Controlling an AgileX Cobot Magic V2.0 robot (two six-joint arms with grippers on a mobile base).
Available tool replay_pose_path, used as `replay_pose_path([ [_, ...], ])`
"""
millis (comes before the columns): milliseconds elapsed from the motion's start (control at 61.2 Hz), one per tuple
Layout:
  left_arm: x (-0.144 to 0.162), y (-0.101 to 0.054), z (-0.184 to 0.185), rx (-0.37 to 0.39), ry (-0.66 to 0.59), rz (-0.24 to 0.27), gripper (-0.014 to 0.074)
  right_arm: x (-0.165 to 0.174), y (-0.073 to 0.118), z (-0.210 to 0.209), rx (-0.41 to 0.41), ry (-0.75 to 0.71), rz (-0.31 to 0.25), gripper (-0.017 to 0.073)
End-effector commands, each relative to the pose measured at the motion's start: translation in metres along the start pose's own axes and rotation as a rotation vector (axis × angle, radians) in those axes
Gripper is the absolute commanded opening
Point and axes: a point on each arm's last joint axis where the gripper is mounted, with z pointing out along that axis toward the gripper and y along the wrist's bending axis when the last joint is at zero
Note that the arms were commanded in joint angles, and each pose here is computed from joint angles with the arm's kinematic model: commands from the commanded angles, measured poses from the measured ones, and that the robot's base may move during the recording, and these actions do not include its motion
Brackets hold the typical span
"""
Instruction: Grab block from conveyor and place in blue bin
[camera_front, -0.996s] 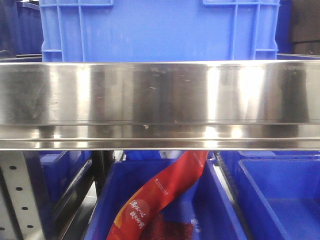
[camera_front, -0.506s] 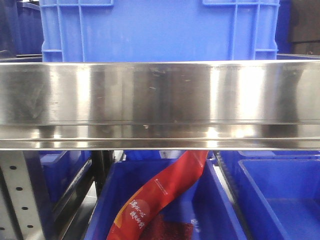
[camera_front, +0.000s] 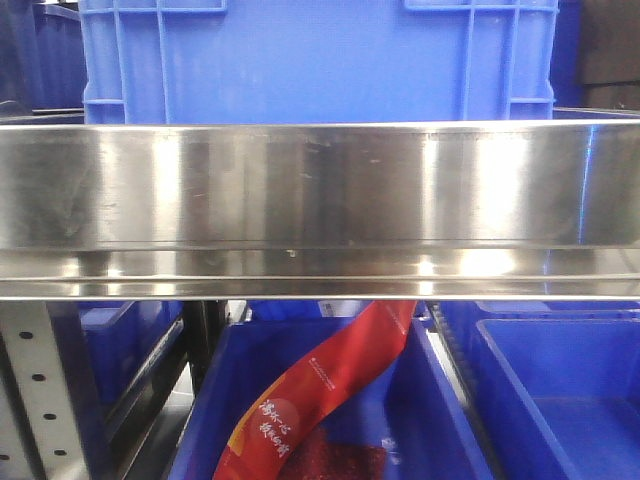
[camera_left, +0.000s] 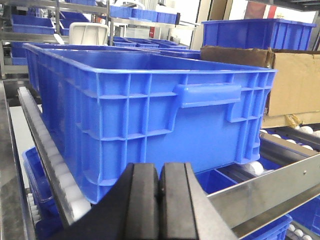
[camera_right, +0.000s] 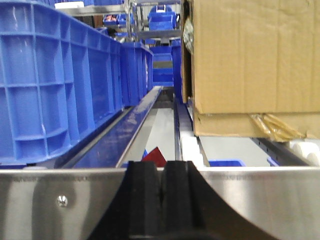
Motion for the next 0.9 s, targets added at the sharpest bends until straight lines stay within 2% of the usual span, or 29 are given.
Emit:
replay_pose_path([
  [0,-0.0028,0.0001,-0.0017,-0.002,-0.029,-0.005,-0.0111,-0.0022,-0.0003,-0.0003,0.005,-0.031,-0.015,-0.0162],
  [882,-0.0024,-0.0002,-0.0022,0.001,-0.025,-0.012,-0.0111,-0.0022,-0.0003,-0.0003,0.005,-0.031,-0.015,-0.0162],
])
